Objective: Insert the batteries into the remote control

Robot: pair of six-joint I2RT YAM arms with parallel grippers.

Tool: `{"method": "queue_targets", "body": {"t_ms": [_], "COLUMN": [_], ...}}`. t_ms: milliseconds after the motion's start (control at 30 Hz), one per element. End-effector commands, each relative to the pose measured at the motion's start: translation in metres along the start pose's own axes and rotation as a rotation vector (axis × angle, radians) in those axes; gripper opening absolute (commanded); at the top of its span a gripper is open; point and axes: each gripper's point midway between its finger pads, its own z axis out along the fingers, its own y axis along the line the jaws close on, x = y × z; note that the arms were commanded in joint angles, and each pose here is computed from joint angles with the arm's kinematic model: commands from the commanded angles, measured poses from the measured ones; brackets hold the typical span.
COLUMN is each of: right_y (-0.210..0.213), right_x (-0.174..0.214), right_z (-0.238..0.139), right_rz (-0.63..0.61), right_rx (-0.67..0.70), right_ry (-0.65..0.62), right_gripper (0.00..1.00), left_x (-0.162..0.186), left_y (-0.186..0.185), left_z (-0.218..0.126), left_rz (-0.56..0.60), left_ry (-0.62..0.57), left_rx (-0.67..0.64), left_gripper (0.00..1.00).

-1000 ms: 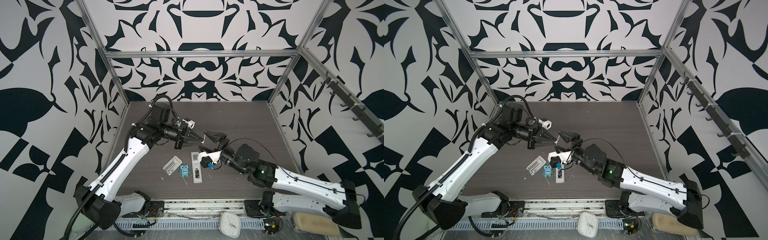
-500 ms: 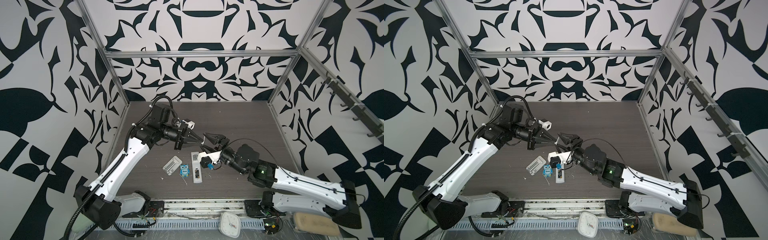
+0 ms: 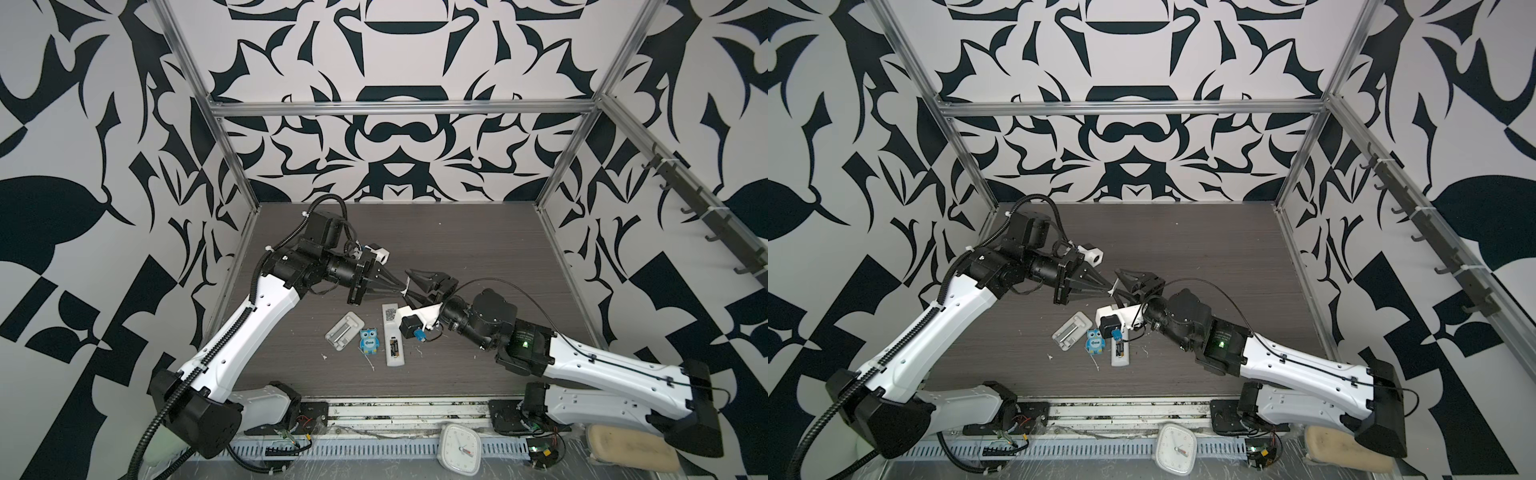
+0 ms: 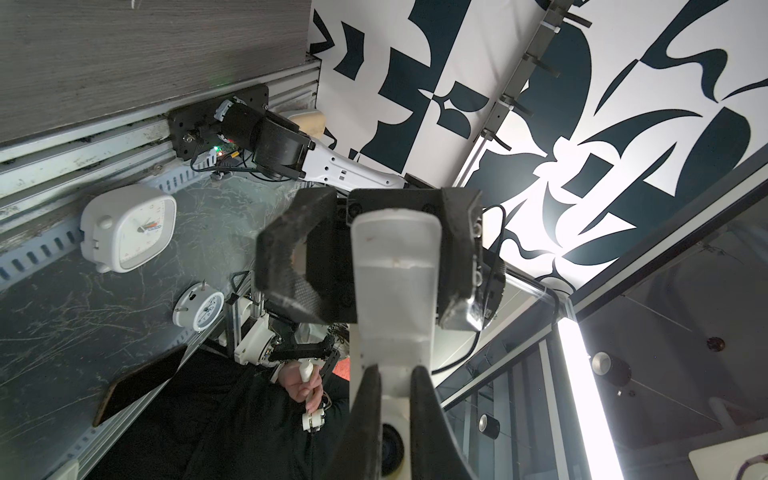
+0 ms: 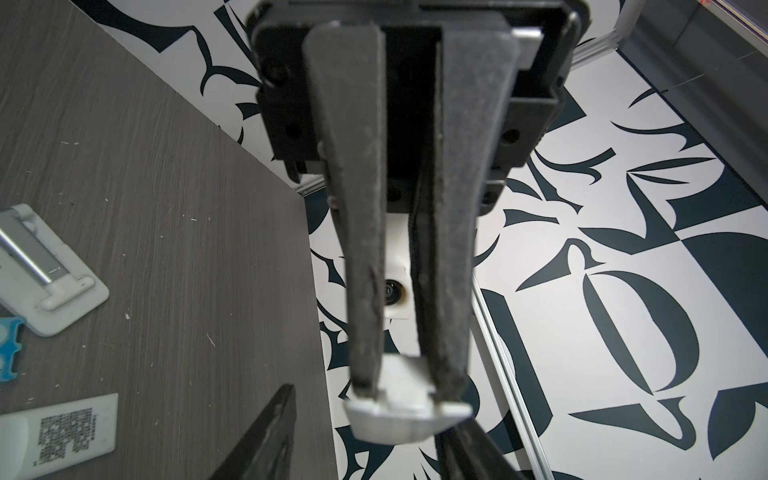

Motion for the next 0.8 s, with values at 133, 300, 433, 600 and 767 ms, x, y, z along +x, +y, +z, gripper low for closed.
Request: {"method": "queue_targets", "body": {"t_ms": [133,300,433,600,767], "right_y": [-0.023,-0.021,-0.020,-0.019,-0.018], "right_x": [-0.011,-0.011,-0.011,-0.010,-0.010], "right_z": [-0.008,-0.008,-0.007,-0.007,-0.008], "right_rz": [0.007,0.002,-0.002,-0.007,-0.007], "right_rx": [0.055,0.049,0.047,0.041,0.038], "right_ry": [-0.028,-0.028,-0.027,-0.023,-0.019], "right_gripper": [0.50,0.46,0.41,0.35,0.32], "left_x": [0.003,-0.006,-0.007,-0.009,-0.009], "left_y": [0.006,0.010,0.011,0.009,0.009], "left_z": [0.002,0.006,0.007,0.007,0.007], "left_rz": [-0.028,-0.060,-0.063,-0.062,-0.063], "left_ry": [0.024,0.030,0.030,0.031,0.030], "left_rx": [-0.009,-0.019,-0.021,-0.021,-0.026], "left_gripper": [0.09,0.09,0.09,0.10,0.10]}}
